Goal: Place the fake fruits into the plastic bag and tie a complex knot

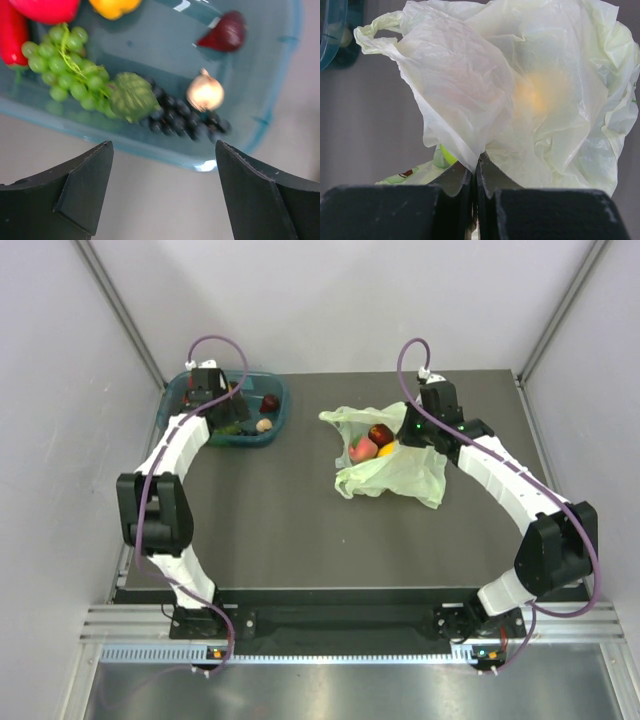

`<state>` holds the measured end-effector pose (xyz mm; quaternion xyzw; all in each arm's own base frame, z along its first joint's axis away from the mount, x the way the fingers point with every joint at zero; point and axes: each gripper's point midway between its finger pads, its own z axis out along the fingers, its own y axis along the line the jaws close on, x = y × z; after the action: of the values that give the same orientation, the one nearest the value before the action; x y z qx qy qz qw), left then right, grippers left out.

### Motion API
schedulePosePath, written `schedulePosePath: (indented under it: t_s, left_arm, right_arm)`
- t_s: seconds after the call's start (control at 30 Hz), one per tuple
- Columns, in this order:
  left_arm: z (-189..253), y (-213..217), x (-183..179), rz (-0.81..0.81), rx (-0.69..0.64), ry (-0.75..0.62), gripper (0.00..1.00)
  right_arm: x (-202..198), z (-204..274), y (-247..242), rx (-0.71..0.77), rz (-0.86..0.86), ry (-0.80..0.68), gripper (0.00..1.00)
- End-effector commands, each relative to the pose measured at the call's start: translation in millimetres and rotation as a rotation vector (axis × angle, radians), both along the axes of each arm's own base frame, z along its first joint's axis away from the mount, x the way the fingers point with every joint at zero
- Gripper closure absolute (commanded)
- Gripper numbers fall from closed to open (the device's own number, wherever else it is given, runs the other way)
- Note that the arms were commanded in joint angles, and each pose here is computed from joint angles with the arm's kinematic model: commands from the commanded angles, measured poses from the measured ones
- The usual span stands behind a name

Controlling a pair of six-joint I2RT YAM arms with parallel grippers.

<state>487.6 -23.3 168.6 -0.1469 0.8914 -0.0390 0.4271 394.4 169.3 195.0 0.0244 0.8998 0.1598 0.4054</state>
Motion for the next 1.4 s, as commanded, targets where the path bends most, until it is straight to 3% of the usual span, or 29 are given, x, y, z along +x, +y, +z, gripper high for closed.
schedulePosePath:
  t_s: [0.0, 0.13, 0.47, 0.67, 0.87, 1.03, 1.13, 1.23, 1.27, 1.3, 1.37]
  left_arm:
    - [7.8, 11.3, 20.7, -0.009, 0.056, 0.004, 0.13]
    - [6.7, 23.4, 44.0, 0.025, 0.090, 0.021, 0.15]
    - [-43.0, 27.8, 69.0, 0.009, 0.070, 0.136, 0.21]
    - [-34.6, 23.7, 73.7, -0.011, 0.057, 0.075, 0.20]
    - [-63.3, 30.3, 70.0, 0.004, 0.084, 0.197, 0.23]
    - [-80.3, 51.5, 56.6, 0.047, 0.104, 0.275, 0.33]
    - [-84.1, 50.3, 57.3, 0.029, 0.092, 0.294, 0.35]
    - [-91.5, 49.6, 55.7, 0.016, 0.071, 0.331, 0.64]
    - [-87.6, 49.2, 57.7, 0.013, 0.070, 0.318, 0.78]
    - [-82.5, 49.3, 60.1, 0.014, 0.070, 0.299, 1.00]
    - [-65.0, 50.0, 66.2, 0.013, 0.082, 0.241, 1.00]
  right_arm:
    - [11.5, 24.6, 0.4, 0.029, 0.006, -0.078, 1.00]
    - [11.2, 26.2, 0.3, 0.026, 0.007, -0.082, 1.00]
    - [10.6, 23.9, -2.5, 0.015, 0.005, -0.077, 1.00]
    - [11.0, 23.2, -1.5, 0.013, 0.009, -0.077, 1.00]
    - [11.7, 23.9, -1.4, 0.014, 0.007, -0.078, 1.00]
    - [10.7, 24.2, -1.1, 0.014, 0.009, -0.078, 1.00]
    - [10.4, 23.6, -0.9, 0.016, 0.009, -0.076, 1.00]
    - [10.3, 23.0, -0.2, 0.019, 0.010, -0.073, 1.00]
    - [10.6, 23.5, -0.8, 0.020, 0.008, -0.076, 1.00]
    - [10.6, 23.6, -0.7, 0.021, 0.007, -0.076, 1.00]
    - [10.9, 23.2, -0.2, 0.021, 0.007, -0.076, 1.00]
